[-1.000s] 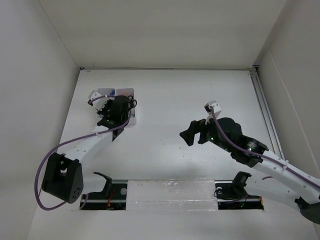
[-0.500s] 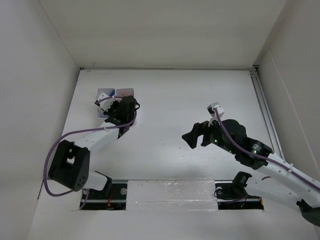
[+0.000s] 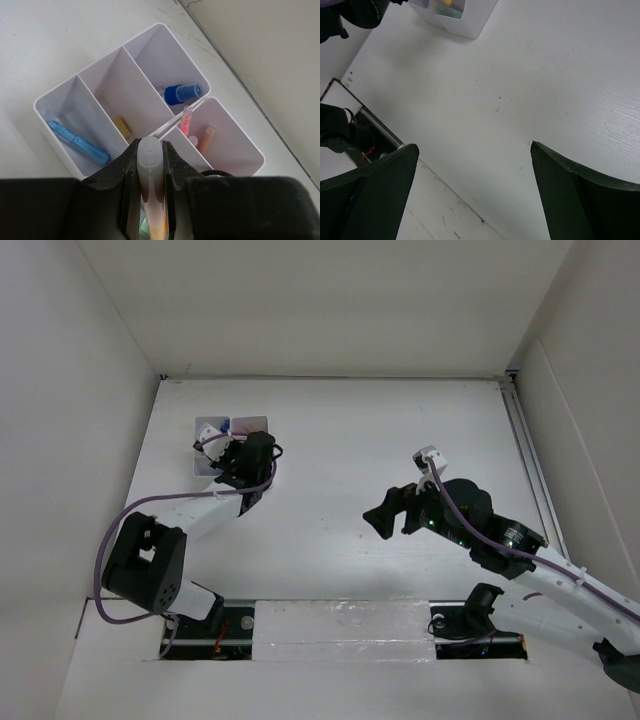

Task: Sort the stationery into containers
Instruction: Place the stationery into the container

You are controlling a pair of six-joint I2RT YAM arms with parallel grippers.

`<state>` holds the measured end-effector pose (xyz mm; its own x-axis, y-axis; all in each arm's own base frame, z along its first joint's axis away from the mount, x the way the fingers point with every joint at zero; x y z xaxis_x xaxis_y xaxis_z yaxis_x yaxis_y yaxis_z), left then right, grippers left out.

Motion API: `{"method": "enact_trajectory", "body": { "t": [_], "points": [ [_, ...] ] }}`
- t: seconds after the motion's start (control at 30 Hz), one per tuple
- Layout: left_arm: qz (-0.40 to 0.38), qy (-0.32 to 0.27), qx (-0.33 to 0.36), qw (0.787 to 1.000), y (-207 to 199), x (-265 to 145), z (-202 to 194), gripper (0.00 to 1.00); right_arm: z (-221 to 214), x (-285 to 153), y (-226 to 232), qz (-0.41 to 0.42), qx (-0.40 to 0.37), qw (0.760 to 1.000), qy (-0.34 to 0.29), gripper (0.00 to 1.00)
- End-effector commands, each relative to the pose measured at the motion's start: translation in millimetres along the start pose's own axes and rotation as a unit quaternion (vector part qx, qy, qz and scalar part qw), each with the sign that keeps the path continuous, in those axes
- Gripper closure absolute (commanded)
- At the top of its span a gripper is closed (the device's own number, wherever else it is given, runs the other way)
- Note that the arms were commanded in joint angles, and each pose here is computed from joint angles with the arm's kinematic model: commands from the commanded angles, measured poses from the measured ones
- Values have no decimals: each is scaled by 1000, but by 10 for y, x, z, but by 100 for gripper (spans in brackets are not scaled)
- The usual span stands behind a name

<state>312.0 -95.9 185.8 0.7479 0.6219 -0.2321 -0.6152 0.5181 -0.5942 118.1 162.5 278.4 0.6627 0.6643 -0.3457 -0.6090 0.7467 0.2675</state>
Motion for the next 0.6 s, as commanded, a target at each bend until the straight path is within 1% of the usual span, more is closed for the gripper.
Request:
{"method": "enact_trajectory", "body": {
  "t": [0.0, 0.03, 0.13, 0.17, 0.23, 0.27, 0.37, 0.43, 0.47, 0.57],
  "points": [
    [-1, -15, -14, 1000, -48, 8, 30, 90, 152, -91, 64, 20, -4, 999, -25, 0],
    [-1, -15, -14, 1000, -48, 8, 30, 87, 152, -91, 64, 20, -4, 999, -25, 0],
    [-1, -15, -14, 1000, -47, 19, 5, 82, 142, -69, 63, 18, -5, 1000, -21, 0],
    [3, -13, -9, 1000, -25, 28, -25, 79, 142, -69, 63, 18, -5, 1000, -21, 0],
    [1, -9, -9, 1000, -28, 25, -32, 75, 142, -69, 63, 18, -5, 1000, -21, 0],
    [-1, -10, -13, 1000, -40, 25, -28, 69, 142, -69, 63, 18, -5, 1000, -21, 0],
    [-2, -11, -13, 1000, -69, 25, -12, 58, 140, -71, 65, 22, -9, 1000, -19, 0],
    [3, -8, -10, 1000, -85, 30, -19, 55, 140, -71, 65, 22, -9, 1000, -19, 0],
    [2, -9, -12, 1000, -118, 28, 0, 55, 140, -71, 65, 22, -9, 1000, -19, 0],
    [-9, 2, -31, 999, -141, -37, 102, 52, 140, -71, 65, 22, -9, 1000, -19, 0]
  ]
}}
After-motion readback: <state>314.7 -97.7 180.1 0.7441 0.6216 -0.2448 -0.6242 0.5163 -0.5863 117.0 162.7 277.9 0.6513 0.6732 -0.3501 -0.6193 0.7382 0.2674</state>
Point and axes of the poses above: each gripper's point midway between its finger pads, its own x axis out along the fingers, its own y axis along the line the jaws close on, z = x × y, the point moved 10 cm from there along -x, back along the fingers, and after that the axes turned 8 degrees about -x, right-handed, at the moved point
